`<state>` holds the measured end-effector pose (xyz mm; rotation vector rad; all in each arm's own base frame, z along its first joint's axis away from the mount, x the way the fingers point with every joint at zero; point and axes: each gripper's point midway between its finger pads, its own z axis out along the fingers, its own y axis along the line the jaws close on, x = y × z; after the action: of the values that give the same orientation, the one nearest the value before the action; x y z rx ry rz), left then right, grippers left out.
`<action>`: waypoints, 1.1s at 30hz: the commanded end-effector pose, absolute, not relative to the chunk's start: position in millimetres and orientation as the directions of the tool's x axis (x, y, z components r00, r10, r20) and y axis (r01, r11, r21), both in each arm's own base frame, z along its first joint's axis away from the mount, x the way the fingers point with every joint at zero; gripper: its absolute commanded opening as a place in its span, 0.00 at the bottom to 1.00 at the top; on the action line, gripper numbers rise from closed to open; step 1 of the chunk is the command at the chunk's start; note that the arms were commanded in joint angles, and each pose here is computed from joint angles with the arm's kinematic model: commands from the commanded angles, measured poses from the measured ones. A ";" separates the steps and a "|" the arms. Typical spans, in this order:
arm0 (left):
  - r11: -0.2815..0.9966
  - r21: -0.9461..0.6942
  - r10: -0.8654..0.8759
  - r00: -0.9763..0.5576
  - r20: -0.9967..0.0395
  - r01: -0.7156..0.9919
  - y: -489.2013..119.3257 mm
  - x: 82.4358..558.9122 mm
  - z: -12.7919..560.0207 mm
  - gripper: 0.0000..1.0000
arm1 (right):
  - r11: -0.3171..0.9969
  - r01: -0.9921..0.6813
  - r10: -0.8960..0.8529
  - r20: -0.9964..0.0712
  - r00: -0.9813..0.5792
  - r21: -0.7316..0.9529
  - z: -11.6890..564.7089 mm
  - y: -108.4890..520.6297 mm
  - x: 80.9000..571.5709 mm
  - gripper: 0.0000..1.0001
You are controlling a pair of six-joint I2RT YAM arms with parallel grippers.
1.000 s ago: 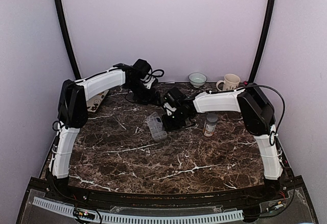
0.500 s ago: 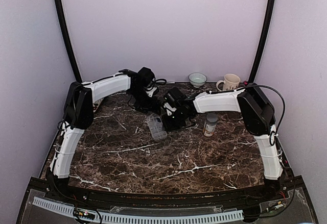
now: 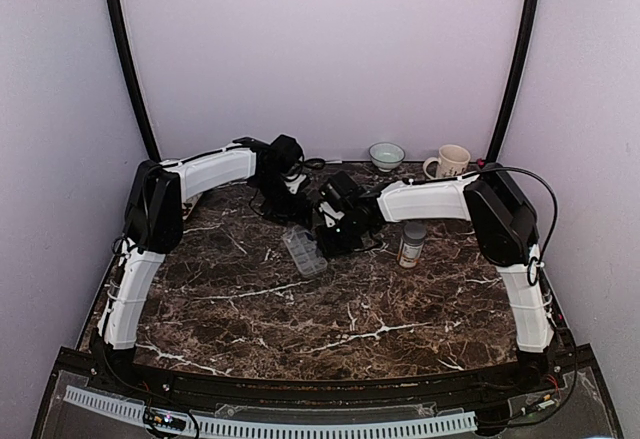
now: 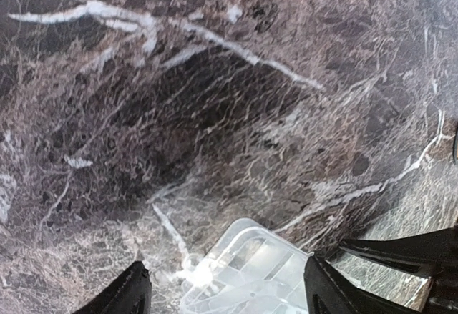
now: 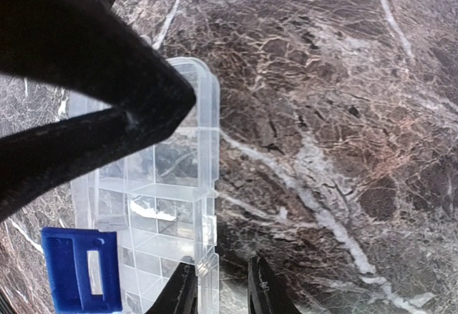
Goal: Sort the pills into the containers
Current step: Pour the lid of the pill container into the pill container.
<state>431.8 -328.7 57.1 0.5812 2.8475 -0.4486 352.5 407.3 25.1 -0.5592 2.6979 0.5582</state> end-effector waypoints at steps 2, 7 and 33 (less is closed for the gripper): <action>0.888 -0.187 0.389 -0.902 -0.188 0.421 -304.4 406.8 72.9 0.75 | 0.888 -0.408 -0.352 -0.260 -0.899 0.210 -20.8 381.8 333.7 0.26; 0.891 -0.169 0.388 -0.900 -0.197 0.421 -299.7 405.7 81.4 0.75 | 0.890 -0.406 -0.351 -0.257 -0.901 0.207 -21.9 381.0 333.0 0.26; 0.902 -0.142 0.391 -0.911 -0.131 0.408 -270.6 366.1 99.9 0.72 | 0.896 -0.400 -0.352 -0.242 -0.904 0.193 -26.0 381.0 336.1 0.26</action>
<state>388.5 -286.2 86.9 0.6040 2.9312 -0.3004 351.5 410.2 24.7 -0.5718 2.7174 0.5416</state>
